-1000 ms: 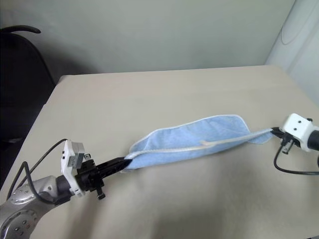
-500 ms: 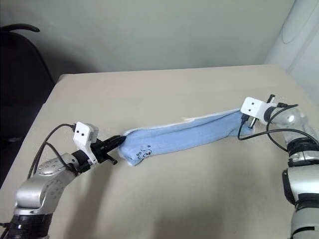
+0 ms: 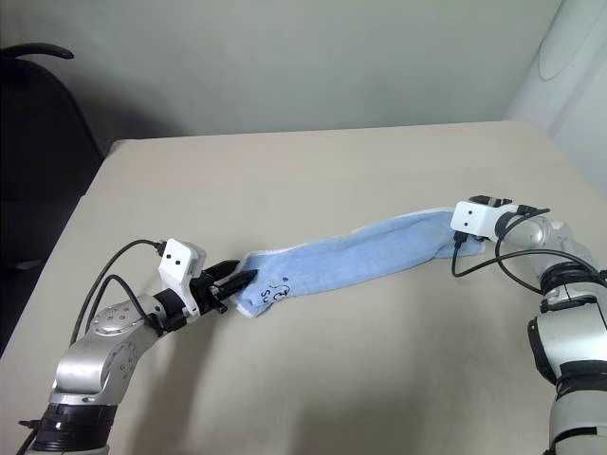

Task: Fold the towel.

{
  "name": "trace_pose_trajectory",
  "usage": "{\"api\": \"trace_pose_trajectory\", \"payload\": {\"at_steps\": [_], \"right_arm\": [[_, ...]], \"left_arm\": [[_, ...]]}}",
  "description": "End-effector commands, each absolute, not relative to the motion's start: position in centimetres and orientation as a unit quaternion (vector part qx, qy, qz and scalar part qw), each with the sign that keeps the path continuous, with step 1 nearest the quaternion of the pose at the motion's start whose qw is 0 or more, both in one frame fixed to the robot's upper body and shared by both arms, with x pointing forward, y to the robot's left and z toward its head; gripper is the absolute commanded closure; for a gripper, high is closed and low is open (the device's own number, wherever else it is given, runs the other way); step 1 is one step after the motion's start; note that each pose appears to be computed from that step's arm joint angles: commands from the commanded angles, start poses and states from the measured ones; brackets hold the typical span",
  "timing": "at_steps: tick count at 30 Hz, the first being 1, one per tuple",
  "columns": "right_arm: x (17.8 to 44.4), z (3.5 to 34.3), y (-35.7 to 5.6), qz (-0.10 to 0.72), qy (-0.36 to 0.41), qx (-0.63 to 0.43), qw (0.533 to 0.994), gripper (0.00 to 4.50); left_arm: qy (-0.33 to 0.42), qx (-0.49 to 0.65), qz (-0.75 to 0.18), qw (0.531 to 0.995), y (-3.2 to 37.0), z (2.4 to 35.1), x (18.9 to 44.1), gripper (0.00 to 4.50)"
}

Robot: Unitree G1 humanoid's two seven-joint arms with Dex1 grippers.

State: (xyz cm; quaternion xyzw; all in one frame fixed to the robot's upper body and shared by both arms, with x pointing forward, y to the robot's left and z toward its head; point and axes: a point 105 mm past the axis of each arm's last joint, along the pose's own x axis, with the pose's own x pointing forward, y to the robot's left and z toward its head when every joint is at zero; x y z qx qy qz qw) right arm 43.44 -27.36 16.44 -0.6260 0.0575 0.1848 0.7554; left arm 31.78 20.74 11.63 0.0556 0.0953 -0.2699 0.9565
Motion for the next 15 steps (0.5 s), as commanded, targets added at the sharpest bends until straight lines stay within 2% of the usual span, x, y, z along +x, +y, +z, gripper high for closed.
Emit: {"api": "trace_pose_trajectory", "payload": {"at_steps": [1,2,3,7,8,9,12,15], "right_arm": [[43.3,19.2,-28.7,0.137,0.015,-0.644,0.752,0.48],[43.1,19.6,-29.2,0.123,0.008,-0.636,0.762,0.1],[42.9,20.1,-29.8,0.11,0.002,-0.612,0.783,0.0],[41.7,20.1,-32.2,0.095,0.011,-0.404,0.91,0.0],[41.2,19.8,-32.5,0.104,0.018,-0.299,0.948,0.0],[40.8,19.6,-32.5,0.119,0.018,-0.223,0.967,0.0],[38.2,18.1,-32.1,0.153,0.05,0.003,0.987,0.0],[36.5,16.9,-31.6,0.144,0.089,0.111,0.979,0.0]], "left_arm": [[0.073,0.077,-0.248,0.963,21.5,12.8,32.2,1.02],[0.07,0.083,-0.235,0.966,21.9,12.9,32.3,0.63],[0.064,0.075,-0.224,0.97,22.2,13.2,32.4,0.31],[0.016,0.061,-0.165,0.984,23.9,15.4,32.6,0.31],[0.002,0.07,-0.155,0.986,24.2,16.1,32.6,0.31],[-0.008,0.076,-0.149,0.986,24.4,16.5,32.6,0.31],[-0.043,0.075,-0.213,0.973,21.9,18.1,31.7,0.31],[-0.048,0.088,-0.28,0.955,19.6,18.4,30.7,0.31]]}}
